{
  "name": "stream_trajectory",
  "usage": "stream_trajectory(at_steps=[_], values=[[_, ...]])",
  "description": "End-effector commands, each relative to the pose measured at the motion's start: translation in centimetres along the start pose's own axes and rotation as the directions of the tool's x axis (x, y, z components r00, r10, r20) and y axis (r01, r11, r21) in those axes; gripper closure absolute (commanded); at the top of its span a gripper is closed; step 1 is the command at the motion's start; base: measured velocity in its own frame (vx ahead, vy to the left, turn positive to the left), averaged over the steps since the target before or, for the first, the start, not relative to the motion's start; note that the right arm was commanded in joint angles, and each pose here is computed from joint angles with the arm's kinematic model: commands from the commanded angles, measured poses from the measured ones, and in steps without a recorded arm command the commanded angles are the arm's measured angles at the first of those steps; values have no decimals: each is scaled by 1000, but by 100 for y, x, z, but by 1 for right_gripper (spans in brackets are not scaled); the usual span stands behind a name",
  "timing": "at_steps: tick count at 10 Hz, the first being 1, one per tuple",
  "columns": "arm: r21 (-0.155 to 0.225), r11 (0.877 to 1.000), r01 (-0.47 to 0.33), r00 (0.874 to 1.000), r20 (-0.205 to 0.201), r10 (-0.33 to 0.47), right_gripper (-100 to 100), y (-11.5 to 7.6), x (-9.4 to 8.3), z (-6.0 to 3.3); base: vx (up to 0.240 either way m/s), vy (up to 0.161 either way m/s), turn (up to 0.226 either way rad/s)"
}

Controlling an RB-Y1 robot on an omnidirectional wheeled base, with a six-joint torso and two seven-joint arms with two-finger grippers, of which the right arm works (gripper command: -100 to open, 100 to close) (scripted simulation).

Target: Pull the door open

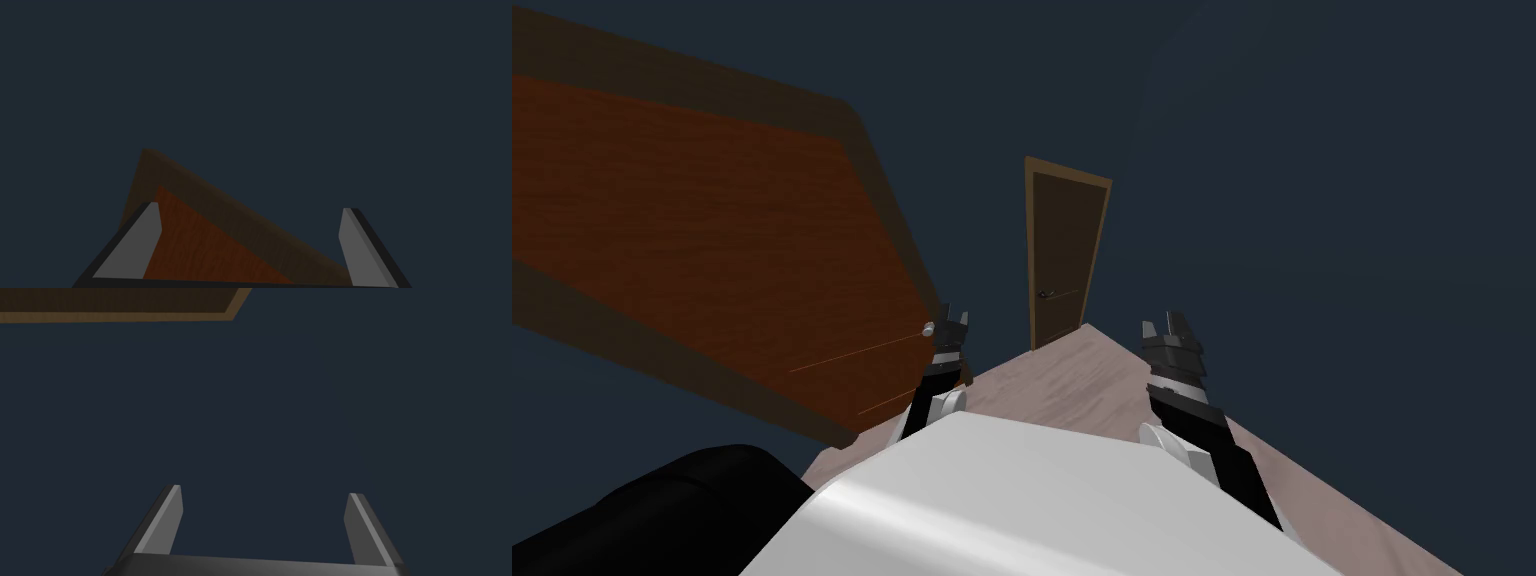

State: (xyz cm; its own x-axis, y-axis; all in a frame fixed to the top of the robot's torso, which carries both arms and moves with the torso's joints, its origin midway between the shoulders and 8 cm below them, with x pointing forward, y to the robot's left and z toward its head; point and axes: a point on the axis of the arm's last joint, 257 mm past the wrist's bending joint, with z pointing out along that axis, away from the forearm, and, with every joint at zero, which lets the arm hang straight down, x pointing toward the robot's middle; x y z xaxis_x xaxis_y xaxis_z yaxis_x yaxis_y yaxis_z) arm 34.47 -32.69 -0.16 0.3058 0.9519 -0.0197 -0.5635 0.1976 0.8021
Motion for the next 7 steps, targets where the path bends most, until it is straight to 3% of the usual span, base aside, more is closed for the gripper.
stream_trajectory(at_steps=[1, 7], values=[[13, 1000, -8, 1000, -14, 8, -100, -108, 35, -14, 38, 0, 107], [76, 996, -39, 997, -69, 44, -100, -582, 166, -94, 80, -12, 101]])
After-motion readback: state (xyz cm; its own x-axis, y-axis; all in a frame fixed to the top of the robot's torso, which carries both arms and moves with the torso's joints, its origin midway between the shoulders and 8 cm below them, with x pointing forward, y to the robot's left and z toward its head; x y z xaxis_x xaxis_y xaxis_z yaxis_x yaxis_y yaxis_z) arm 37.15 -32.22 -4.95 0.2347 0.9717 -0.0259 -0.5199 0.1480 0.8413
